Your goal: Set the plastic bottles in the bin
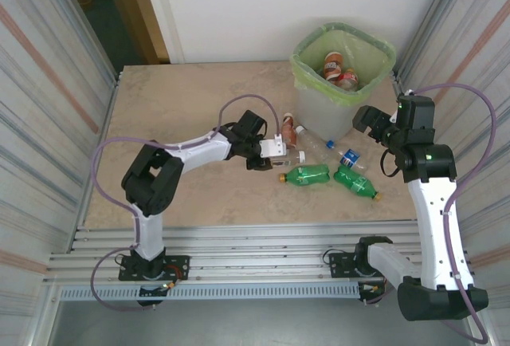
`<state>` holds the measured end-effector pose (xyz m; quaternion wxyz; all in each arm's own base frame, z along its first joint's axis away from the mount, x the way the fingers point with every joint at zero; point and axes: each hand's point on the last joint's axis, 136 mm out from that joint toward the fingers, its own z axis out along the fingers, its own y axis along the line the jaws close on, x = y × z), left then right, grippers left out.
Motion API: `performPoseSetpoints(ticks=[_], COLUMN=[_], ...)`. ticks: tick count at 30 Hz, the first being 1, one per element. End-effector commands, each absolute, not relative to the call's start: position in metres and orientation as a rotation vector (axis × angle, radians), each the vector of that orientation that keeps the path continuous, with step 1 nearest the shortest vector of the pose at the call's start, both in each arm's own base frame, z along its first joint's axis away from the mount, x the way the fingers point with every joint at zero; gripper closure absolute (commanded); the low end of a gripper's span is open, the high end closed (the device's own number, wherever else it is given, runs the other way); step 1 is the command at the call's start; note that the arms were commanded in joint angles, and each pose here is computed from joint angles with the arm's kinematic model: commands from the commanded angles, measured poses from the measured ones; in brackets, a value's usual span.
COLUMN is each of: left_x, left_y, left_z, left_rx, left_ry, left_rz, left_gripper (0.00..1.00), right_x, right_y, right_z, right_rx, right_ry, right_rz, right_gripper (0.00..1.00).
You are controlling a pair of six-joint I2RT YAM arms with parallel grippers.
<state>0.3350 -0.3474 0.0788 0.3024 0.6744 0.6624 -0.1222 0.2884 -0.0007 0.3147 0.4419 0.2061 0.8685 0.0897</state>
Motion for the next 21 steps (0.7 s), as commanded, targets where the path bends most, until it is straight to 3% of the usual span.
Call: performPoseSetpoints(ticks=[1,12,21], left_x=[0.332,0.311,0.316], left_y=[-0.352,-0.338,-0.312], left_z=[0.123,0.209,0.279], left_rx=[1.693,1.385,0.875], left_ry=[1.682,1.598,1.687], left_rz=[-0.328,-0.416,-0.628], left_gripper=[0.89,0.93,0.93], right_x=[0.287,0.283,0.283], right_y=[0.004,0.036,0.097], right_z=[0.324,0.344,0.352], right_rx=[0.512,0.408,0.266], right_ry=[2.112,2.014,1.91], right_rz=[0.283,0.494,0.776], right_gripper=[0.02,0.02,0.02])
